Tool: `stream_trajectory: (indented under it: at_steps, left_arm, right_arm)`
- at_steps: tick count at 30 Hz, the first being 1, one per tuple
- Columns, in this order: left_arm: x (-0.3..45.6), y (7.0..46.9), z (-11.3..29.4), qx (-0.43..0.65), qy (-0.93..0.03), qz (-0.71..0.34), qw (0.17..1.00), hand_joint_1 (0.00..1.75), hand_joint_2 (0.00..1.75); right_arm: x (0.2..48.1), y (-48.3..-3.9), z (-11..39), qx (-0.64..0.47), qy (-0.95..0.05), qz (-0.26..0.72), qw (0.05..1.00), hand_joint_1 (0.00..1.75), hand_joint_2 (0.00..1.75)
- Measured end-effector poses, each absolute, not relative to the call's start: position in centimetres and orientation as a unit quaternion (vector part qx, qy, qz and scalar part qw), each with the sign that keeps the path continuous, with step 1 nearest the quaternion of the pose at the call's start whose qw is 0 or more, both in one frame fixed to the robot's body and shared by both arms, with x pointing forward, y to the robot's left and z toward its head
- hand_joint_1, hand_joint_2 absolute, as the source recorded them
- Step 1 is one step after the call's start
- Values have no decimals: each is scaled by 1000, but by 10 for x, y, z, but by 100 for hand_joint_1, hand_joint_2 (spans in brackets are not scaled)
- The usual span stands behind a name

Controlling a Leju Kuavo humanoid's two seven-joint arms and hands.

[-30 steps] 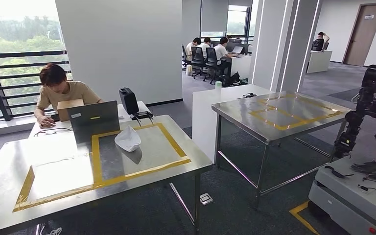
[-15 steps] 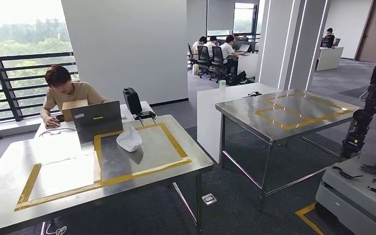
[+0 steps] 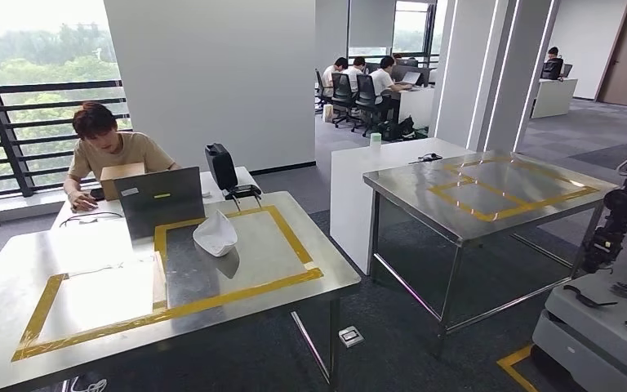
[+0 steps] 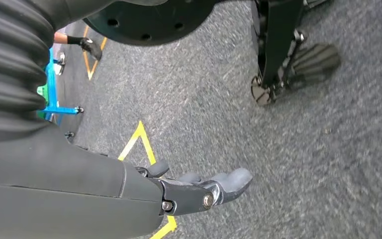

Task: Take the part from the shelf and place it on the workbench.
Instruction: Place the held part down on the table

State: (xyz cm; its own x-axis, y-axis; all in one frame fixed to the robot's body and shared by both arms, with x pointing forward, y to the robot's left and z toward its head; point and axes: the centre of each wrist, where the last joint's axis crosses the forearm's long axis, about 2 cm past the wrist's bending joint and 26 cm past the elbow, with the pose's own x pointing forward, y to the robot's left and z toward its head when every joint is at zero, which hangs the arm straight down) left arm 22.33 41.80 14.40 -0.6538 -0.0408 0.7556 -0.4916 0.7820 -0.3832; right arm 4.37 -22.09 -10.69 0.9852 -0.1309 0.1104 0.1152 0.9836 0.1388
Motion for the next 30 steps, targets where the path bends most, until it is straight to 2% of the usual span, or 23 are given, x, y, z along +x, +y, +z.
stream_trajectory:
  at_steps: [18,30]
  left_arm:
    - [232,415,147,136,-865,292,386,175,175]
    - [222,415,138,142,-856,295,401,175,175]
  right_arm:
    - [43,-240,-109,53,-53,-71,995,0,175]
    - [40,-240,-110,54,-58,-64,995,0,175]
